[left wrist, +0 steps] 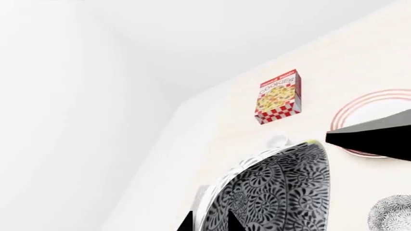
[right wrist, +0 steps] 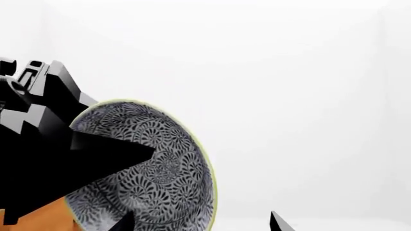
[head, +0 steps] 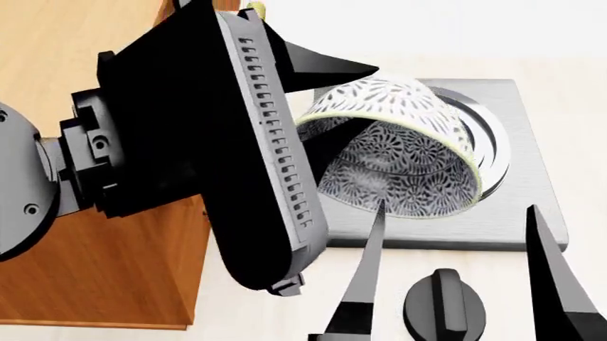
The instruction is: Pick the akita bowl on the wooden cabinet and place it on the plate.
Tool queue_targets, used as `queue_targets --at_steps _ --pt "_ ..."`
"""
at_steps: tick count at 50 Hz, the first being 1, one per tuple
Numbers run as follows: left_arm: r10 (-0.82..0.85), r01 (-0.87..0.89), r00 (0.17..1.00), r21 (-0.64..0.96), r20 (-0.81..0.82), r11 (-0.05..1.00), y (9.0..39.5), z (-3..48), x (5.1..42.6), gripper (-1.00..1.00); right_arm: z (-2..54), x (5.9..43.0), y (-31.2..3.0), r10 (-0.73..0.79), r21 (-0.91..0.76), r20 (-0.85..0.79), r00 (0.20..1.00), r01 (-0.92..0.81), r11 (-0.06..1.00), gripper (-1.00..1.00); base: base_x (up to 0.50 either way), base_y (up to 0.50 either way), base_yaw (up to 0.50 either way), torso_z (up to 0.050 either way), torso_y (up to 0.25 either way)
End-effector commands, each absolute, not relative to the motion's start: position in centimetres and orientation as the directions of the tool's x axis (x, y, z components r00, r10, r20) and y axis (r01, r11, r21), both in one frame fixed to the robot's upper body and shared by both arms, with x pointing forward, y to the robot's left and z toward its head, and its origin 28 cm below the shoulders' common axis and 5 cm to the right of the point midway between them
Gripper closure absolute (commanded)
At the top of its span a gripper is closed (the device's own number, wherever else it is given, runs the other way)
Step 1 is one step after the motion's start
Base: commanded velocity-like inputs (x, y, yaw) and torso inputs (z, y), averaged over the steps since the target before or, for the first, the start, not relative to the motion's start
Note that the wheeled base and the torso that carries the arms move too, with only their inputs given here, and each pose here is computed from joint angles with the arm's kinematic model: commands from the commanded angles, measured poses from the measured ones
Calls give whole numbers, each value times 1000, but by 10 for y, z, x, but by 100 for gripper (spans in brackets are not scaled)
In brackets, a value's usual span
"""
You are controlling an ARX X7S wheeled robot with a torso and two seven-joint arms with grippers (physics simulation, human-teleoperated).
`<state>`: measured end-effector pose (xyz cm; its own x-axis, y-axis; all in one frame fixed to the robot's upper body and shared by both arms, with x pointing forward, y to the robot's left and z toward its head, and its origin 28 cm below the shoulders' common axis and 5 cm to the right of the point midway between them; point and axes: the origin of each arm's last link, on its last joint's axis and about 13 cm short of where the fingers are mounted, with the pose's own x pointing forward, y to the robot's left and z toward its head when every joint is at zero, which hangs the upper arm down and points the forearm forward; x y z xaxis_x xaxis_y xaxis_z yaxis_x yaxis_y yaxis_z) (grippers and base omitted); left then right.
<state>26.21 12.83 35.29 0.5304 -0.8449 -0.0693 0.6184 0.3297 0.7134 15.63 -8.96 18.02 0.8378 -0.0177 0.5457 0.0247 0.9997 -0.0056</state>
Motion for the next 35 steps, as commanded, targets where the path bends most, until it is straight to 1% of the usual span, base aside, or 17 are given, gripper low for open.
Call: queue_targets --at_steps 1,12,20,21,28,35 --pt "-854 614 517 720 -58 323 128 352 256 100 179 158 -91 -34 -15 532 846 50 999 -100 0 0 0 0 0" --pt "-855 615 515 722 -62 318 131 351 252 100 178 159 -90 -31 -18 528 849 48 999 -100 0 0 0 0 1" --pt "-848 609 527 718 -49 337 133 353 255 100 177 160 -90 -45 -22 519 854 66 998 -100 0 0 0 1 0" --pt "-847 608 529 717 -46 340 133 352 255 100 177 160 -90 -55 -40 516 855 88 995 100 0 0 0 0 0" --pt "-845 610 532 712 -43 348 136 350 255 100 178 159 -90 -70 -29 525 848 100 995 100 0 0 0 0 0" --pt "-847 615 530 708 -46 347 136 348 256 100 181 156 -91 -60 -28 561 825 92 995 100 0 0 0 0 0"
